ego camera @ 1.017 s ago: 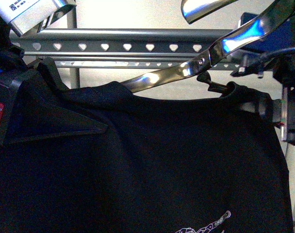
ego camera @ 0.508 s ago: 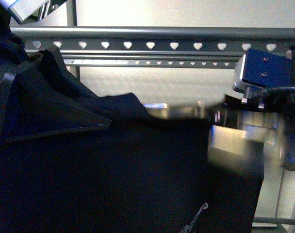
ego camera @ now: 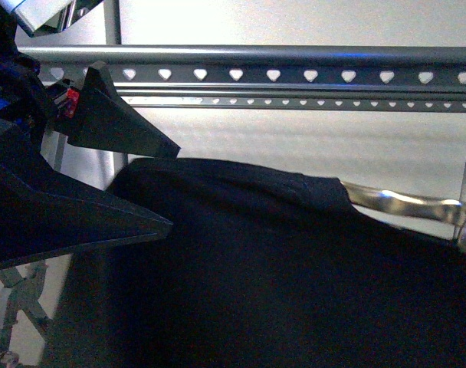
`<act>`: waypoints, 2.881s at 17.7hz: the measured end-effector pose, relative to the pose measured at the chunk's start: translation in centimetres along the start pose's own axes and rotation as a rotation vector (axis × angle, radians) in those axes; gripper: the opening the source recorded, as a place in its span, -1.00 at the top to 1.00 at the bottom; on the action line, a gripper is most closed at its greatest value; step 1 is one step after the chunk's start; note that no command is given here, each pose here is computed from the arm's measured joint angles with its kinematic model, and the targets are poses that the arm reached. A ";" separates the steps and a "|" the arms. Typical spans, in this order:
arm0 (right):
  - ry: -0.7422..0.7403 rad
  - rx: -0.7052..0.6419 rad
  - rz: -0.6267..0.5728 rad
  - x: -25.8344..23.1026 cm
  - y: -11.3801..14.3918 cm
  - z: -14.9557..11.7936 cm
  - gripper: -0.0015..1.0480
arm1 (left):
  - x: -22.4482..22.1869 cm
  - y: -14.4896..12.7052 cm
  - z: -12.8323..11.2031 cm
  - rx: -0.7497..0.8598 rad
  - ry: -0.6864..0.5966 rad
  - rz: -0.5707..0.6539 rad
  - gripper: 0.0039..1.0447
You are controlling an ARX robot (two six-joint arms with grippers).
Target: Hang clothes on hanger
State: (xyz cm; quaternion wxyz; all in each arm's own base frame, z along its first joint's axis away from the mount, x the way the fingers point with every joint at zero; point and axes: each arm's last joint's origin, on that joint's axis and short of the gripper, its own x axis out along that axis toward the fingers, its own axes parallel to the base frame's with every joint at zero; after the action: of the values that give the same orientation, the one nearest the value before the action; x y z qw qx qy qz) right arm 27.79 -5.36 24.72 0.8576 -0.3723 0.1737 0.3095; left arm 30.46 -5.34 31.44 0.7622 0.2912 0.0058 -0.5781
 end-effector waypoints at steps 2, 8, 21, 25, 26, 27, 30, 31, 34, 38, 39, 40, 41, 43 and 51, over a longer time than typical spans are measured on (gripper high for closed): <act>0.053 0.138 0.082 -1.3 2.1 -1.9 0.93 | 0.0 0.0 0.0 -0.012 0.006 0.014 -0.89; -0.012 0.444 0.078 -5.0 6.8 -0.7 0.94 | -5.6 2.5 2.5 -0.557 -0.407 1.028 -0.88; -0.392 1.136 0.033 -7.2 1.1 4.4 0.94 | -6.2 -9.1 -3.2 -0.650 -0.022 1.261 0.54; -0.450 1.328 0.032 -5.8 -1.5 4.8 0.94 | -6.0 -11.8 -4.6 -0.646 -0.019 1.261 0.96; -0.456 1.353 0.032 -5.6 -1.8 4.9 0.94 | -6.0 -12.2 -4.7 -0.643 -0.018 1.261 0.94; -0.474 1.429 0.031 -5.1 -2.9 5.0 0.94 | -5.9 -13.1 -5.2 -0.642 -0.014 1.260 0.94; -0.525 1.769 -0.038 -2.0 -7.6 3.8 0.94 | -5.7 -16.8 -6.8 -0.641 -0.011 1.259 0.94; -0.486 1.840 -0.048 -0.4 -8.3 3.2 0.94 | -5.7 -17.8 -7.1 -0.640 -0.013 1.259 0.94; -0.387 1.827 -0.098 2.9 -7.3 2.2 0.94 | -5.8 -19.8 -7.7 -0.640 -0.013 1.259 0.94; -0.611 1.052 -0.595 -3.3 0.6 3.1 -0.06 | -6.0 -21.7 -8.1 -0.622 -0.031 1.267 0.94; -0.673 0.883 -0.706 -5.9 2.9 4.3 -0.33 | -6.1 -21.9 -8.0 -0.620 -0.033 1.268 0.94; -0.683 0.849 -0.728 -6.4 3.6 4.5 -0.39 | -6.1 -22.0 -8.0 -0.620 -0.033 1.267 0.94; -0.692 0.806 -0.758 -7.1 4.8 4.6 -0.50 | -6.1 -22.0 -8.0 -0.621 -0.032 1.268 0.94; -0.697 0.753 -0.766 -7.9 7.1 4.7 -0.66 | -6.1 -22.1 -7.9 -0.622 -0.031 1.267 0.94; -0.505 0.783 -0.719 -9.6 16.3 3.2 -0.52 | -6.3 -22.5 -7.8 -0.621 -0.032 1.267 0.94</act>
State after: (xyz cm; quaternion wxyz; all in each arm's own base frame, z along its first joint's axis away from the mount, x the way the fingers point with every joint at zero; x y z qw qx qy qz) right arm 10.02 1.81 23.26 0.9971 0.0219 -0.0720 -0.0090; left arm 11.01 0.02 17.28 0.9999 -0.0010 -0.0113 0.0013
